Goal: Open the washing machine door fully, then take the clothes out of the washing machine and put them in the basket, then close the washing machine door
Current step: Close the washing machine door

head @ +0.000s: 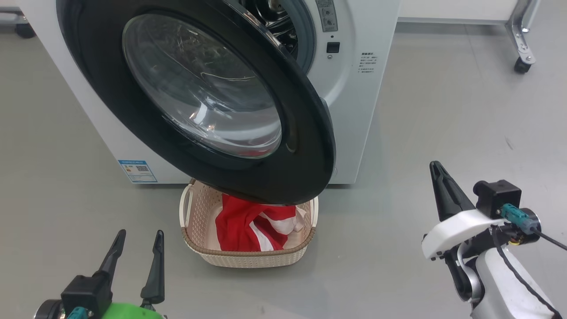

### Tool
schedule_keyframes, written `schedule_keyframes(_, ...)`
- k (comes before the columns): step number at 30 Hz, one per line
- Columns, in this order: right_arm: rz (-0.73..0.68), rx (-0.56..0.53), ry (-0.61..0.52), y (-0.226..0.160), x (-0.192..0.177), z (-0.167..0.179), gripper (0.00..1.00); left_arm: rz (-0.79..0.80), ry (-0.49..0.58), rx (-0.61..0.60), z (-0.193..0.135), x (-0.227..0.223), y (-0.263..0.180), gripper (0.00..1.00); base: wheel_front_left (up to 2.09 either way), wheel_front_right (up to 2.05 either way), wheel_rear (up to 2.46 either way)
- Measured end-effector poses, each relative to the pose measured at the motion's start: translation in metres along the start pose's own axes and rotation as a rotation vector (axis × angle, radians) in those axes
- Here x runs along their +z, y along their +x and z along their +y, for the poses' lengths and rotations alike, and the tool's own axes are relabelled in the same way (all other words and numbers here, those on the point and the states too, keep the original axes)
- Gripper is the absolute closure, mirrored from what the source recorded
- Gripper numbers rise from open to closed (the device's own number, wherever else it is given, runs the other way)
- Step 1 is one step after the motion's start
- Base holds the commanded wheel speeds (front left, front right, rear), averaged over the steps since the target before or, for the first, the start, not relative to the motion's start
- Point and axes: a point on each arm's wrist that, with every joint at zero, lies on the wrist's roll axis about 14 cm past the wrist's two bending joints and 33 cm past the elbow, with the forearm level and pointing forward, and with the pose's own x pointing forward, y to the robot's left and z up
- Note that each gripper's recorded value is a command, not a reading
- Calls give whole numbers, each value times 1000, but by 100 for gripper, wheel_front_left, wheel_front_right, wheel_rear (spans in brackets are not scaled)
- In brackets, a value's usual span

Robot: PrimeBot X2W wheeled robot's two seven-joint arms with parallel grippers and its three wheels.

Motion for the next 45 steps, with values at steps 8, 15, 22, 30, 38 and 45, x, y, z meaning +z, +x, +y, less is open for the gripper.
schedule_keyframes(8,-67,48,-3,43,30,16,100,-13,-7,34,7,3,2,0,0,0,0)
schedule_keyframes(15,-215,128,14,73,83,44,100,-14,-3,74,19,2,1,0,0,0,0)
schedule_keyframes(22,-410,279,-15,77,149,90,100,-23,-1,72,19,4,4,0,0,0,0)
schedule_keyframes(30,-516,525,-54,52,177,165,100,-30,0,73,20,5,4,0,0,0,0)
schedule_keyframes(38,-286,663,-99,40,105,206,100,-24,-2,55,15,3,4,0,0,0,0)
schedule_keyframes(45,-42,735,-115,24,28,224,100,-34,2,76,22,6,1,0,0,0,0)
